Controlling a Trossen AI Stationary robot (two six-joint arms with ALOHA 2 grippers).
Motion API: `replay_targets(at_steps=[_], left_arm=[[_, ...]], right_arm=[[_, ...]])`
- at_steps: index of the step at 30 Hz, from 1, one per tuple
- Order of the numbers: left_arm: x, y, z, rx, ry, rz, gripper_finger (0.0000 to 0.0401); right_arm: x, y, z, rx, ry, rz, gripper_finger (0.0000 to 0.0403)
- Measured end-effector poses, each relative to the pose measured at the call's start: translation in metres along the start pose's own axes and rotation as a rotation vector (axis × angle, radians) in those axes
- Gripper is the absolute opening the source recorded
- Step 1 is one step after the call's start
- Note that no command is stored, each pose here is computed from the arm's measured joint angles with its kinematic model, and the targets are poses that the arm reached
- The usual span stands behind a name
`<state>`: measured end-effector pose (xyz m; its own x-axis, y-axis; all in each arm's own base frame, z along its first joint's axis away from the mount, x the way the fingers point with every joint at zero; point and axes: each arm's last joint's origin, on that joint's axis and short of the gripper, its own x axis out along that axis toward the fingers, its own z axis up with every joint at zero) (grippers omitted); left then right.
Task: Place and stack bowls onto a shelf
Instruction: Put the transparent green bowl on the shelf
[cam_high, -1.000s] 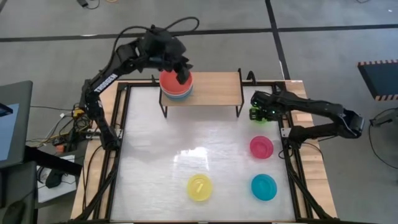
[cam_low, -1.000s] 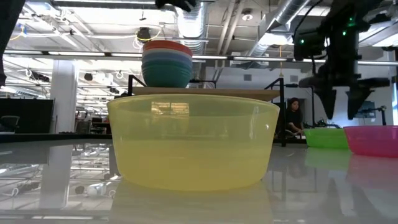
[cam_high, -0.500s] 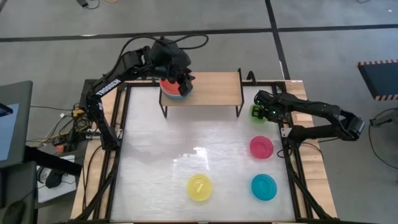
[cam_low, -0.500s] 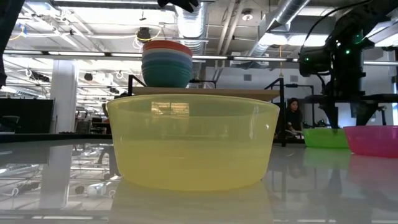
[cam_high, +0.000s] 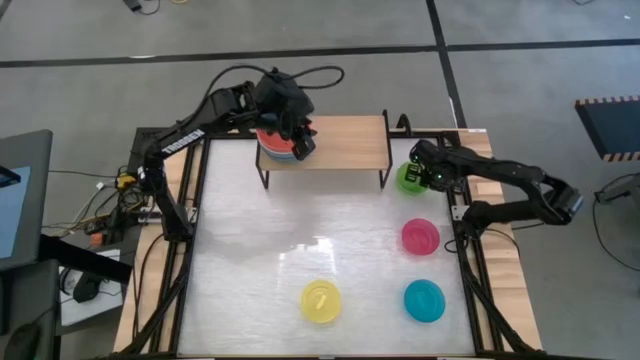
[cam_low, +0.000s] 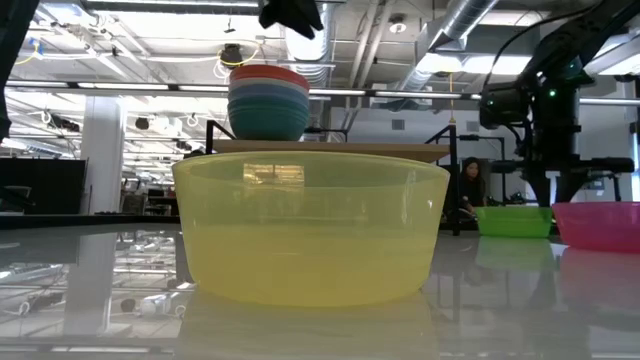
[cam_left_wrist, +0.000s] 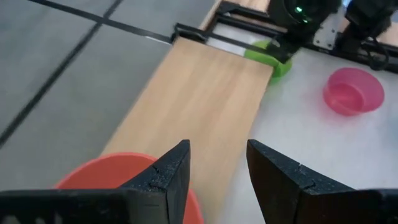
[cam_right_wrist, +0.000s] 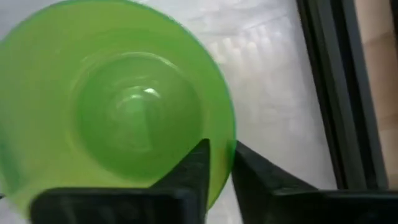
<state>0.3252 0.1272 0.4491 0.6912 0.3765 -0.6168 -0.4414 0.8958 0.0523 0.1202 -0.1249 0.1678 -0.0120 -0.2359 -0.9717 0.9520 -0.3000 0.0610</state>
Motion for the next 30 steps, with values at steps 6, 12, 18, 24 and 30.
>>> replay_targets(at_steps=[6, 12, 18, 24, 30], left_arm=[[0.012, -0.011, -0.01, -0.001, 0.059, -0.054, 0.0142], [0.01, -0.025, -0.016, 0.032, 0.107, -0.065, 0.0142], [0.009, -0.031, -0.016, 0.051, 0.106, -0.052, 0.0142], [0.01, -0.032, -0.01, 0.04, 0.042, -0.057, 0.0142], [0.01, -0.033, -0.004, 0.005, -0.017, -0.093, 0.0142]], right_arm=[[0.003, 0.006, 0.001, -0.067, -0.033, -0.001, 0.0027], [-0.007, 0.005, -0.007, -0.122, -0.055, 0.04, 0.0027], [-0.024, -0.005, -0.02, -0.169, -0.052, 0.067, 0.0025], [-0.049, -0.017, -0.037, -0.238, -0.043, 0.11, 0.0024], [-0.088, -0.018, -0.049, -0.335, -0.048, 0.276, 0.0024]])
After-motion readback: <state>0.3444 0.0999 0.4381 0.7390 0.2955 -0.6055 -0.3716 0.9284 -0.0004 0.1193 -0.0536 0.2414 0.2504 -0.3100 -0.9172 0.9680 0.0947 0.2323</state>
